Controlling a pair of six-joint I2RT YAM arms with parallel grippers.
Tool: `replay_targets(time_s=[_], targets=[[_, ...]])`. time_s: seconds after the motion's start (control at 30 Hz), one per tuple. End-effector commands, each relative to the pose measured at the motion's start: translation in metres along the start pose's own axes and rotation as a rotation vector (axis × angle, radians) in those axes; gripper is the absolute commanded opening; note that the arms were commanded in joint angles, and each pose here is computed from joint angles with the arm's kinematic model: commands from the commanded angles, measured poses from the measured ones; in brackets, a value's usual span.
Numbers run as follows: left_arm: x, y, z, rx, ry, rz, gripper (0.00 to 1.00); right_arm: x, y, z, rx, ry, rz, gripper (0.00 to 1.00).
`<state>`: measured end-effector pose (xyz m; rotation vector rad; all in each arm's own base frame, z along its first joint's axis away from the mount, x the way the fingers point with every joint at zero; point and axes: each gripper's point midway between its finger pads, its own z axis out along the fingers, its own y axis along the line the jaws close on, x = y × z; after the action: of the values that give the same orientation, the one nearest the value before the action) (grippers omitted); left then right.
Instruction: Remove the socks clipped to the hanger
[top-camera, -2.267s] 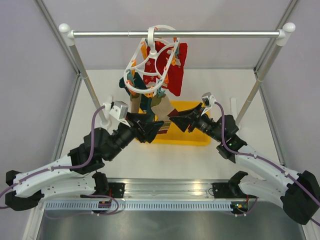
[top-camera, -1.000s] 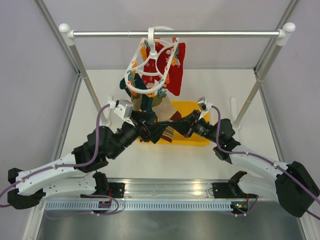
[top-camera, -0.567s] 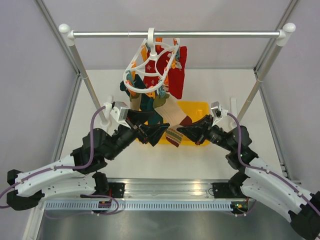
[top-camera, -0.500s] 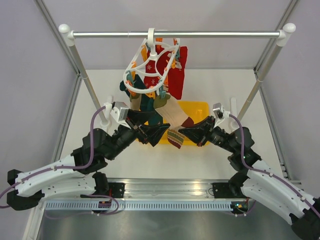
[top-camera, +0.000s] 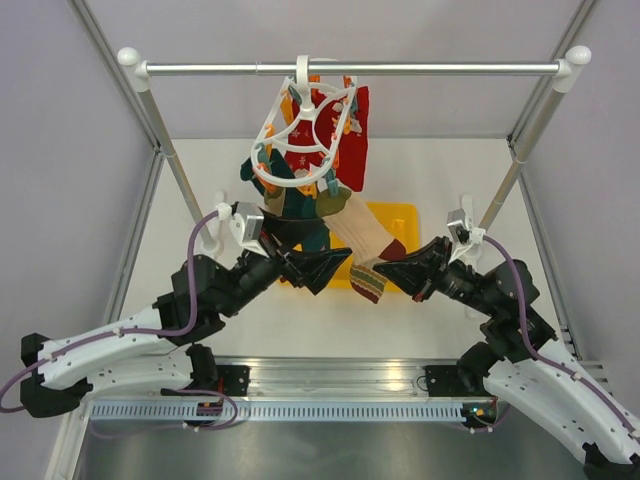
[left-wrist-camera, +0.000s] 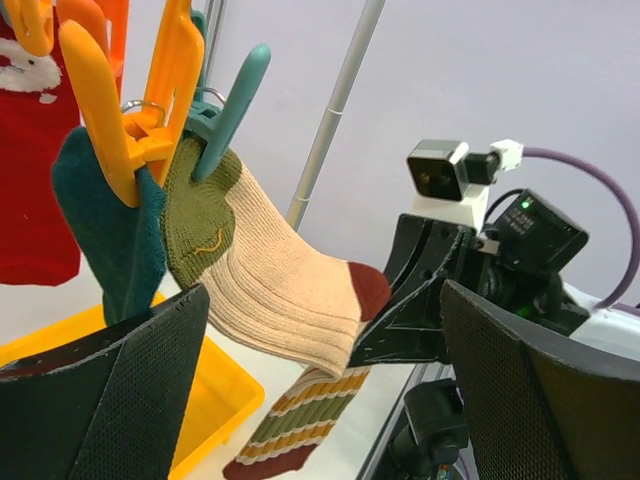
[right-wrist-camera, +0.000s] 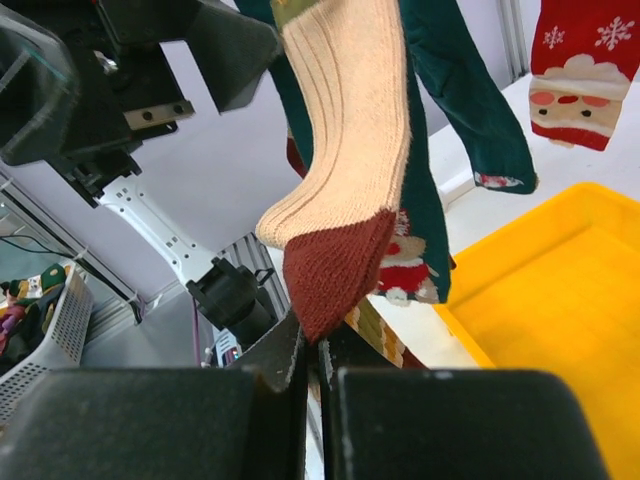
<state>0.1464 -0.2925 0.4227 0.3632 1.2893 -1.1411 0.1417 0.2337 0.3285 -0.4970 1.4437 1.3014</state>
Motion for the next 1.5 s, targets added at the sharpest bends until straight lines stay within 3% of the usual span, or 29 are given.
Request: replay_targets(time_s=[0.0, 0.4, 0.7, 0.97, 1.47], targets=[[-0.013, -0.006, 0.008, 0.034, -0.052, 0.042, 0.99, -0.018, 0.017, -0.005, -0.02, -0.002, -0.016, 0.01], [-0.03, 0.014, 0.01, 0.021, -0.063, 0.03, 1.0, -0.044, 0.038, -0.019, -0.018, -0.023, -0.039, 0.01], [-0.029, 0.006, 0.024, 0.117, -0.026, -0.007, 1.0, -0.049, 0.047, -0.021, -0.038, -0.018, -0.035, 0.01], [-0.037, 0.017, 0.042, 0.093, -0.031, -0.113, 1.0, -0.054, 0.051, -0.024, -0.035, -0.014, -0.04, 0.01], [-0.054, -0.002, 0.046, 0.228, -0.046, -0.178, 0.97, -0.05, 0.048, -0.026, -0.026, 0.003, -0.043, 0.01]])
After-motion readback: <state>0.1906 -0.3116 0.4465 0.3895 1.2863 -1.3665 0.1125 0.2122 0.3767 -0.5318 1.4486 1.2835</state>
